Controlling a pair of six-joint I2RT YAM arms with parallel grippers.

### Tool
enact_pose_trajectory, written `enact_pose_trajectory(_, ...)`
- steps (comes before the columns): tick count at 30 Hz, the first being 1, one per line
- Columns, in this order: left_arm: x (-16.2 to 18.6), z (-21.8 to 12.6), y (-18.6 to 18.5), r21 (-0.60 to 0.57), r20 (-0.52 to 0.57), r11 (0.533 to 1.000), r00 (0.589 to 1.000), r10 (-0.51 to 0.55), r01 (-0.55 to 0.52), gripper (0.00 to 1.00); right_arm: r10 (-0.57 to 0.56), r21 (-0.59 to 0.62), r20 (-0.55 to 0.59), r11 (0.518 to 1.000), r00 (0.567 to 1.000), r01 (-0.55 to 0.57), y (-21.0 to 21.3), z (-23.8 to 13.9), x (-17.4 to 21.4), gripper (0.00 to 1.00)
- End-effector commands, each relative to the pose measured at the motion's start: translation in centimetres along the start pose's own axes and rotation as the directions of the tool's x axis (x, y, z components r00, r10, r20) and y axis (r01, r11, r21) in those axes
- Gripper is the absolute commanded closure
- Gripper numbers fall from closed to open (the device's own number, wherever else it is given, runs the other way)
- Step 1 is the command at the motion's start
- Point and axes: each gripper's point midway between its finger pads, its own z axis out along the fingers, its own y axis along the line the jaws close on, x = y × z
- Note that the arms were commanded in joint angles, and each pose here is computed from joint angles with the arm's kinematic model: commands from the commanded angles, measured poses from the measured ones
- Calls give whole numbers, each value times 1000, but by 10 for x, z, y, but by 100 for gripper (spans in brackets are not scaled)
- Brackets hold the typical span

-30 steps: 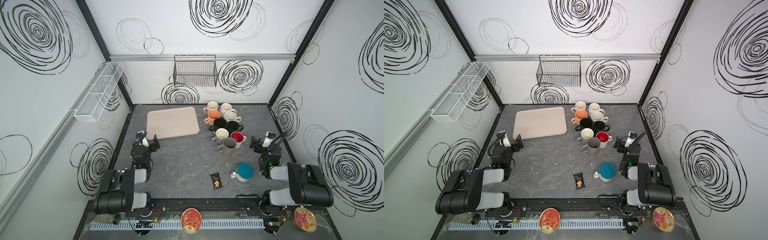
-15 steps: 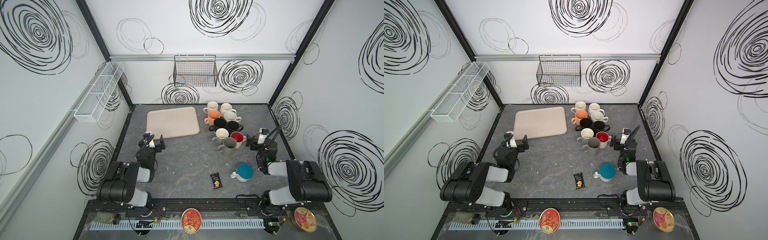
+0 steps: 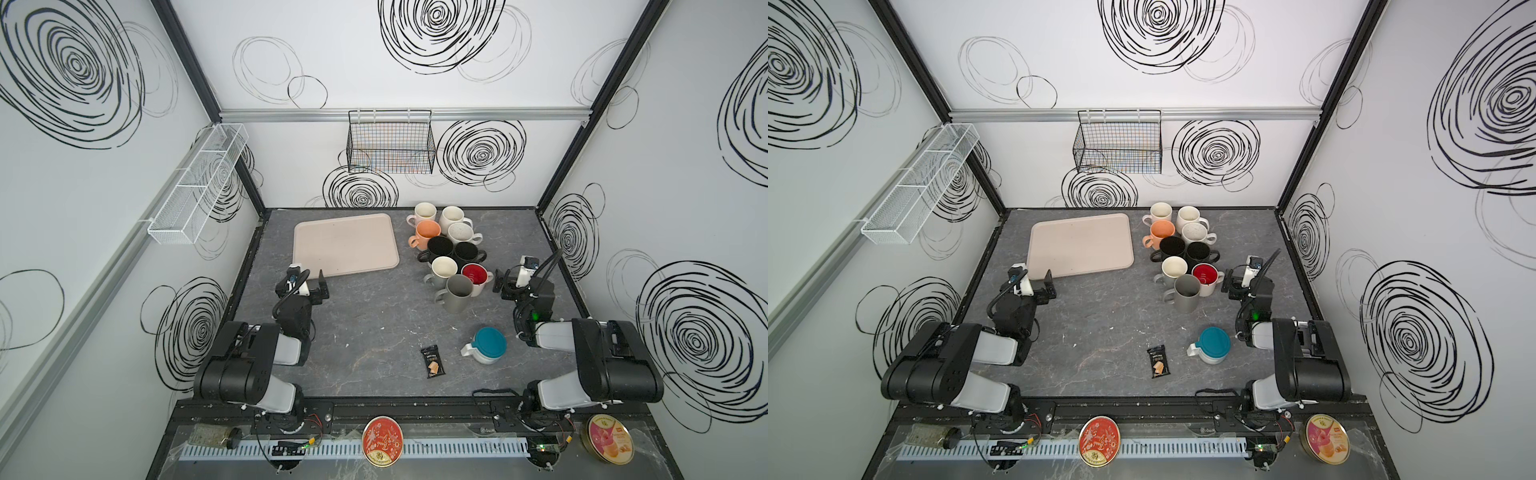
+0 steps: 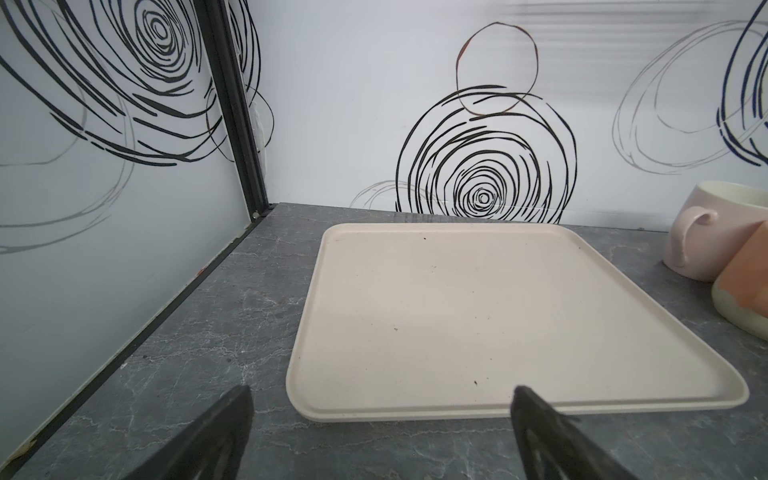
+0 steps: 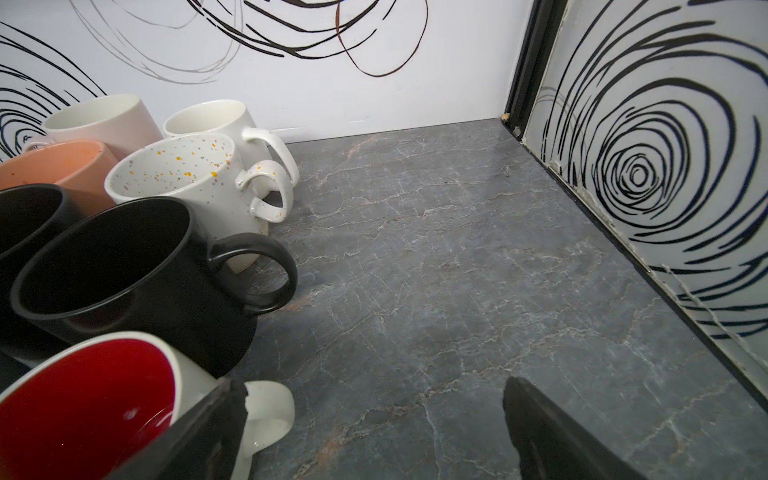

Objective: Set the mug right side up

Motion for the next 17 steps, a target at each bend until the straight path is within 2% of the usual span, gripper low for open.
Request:
enact_pose_trajectory(1, -17, 4, -3, -4, 58, 1000, 998, 15, -15, 1, 4, 10, 9, 1000, 1000, -4, -2, 3, -5, 0)
enact_pose_trajectory(17, -15, 9, -8, 13, 34, 999, 999, 35, -35, 1, 4, 10, 10, 1000, 1000, -4, -1, 3, -6, 0)
